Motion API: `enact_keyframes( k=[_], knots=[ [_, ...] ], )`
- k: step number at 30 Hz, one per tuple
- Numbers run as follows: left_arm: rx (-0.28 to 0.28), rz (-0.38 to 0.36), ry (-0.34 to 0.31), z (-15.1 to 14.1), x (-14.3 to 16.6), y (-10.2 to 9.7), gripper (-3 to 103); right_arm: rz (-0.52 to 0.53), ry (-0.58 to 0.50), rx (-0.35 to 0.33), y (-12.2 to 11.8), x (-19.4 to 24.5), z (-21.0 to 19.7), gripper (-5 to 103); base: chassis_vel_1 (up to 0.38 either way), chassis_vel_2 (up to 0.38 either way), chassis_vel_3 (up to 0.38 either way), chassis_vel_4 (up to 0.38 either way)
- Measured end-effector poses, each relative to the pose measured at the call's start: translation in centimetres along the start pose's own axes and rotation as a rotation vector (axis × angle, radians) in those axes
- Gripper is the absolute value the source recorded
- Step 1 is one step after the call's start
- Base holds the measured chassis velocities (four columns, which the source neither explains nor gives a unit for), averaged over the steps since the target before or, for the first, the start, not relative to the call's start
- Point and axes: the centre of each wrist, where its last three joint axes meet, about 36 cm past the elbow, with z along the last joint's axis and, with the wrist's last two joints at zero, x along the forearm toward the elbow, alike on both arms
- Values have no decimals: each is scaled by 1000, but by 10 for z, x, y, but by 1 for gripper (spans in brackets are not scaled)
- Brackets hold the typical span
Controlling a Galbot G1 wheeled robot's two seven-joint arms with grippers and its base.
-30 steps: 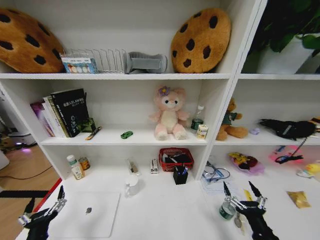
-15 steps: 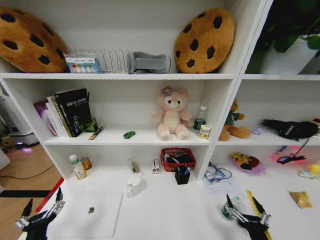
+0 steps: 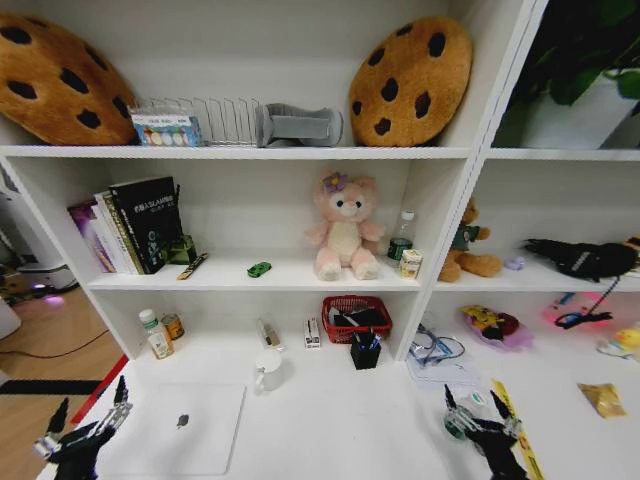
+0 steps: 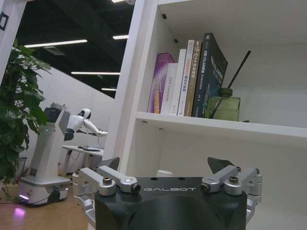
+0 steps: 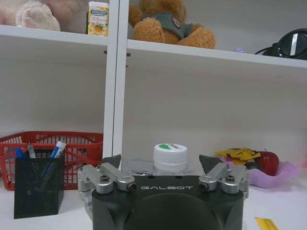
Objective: Organize the objects on the table.
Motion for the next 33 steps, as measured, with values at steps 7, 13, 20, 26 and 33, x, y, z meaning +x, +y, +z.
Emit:
enact_keyframes(
  k=[7,13,20,26,33],
  knots=[
    [1,-3,2,1,1,0,100,-8,-9,10,5,7,0,68,0,0,0,0],
    [6,-4,0,1,0,1,100,-6,-16,17,5,12,0,47,0,0,0,0],
    [8,-5,-3,1,1,2,100,8,-20,18,3,19,-4,30,0,0,0,0],
    [11,3,-6,1,-2,2,100,41,-25,23,3,38,-18,30,0,0,0,0],
    [15,30,-2,9,-13,9,100,110,-30,64,3,73,-49,30,0,0,0,0]
  ],
)
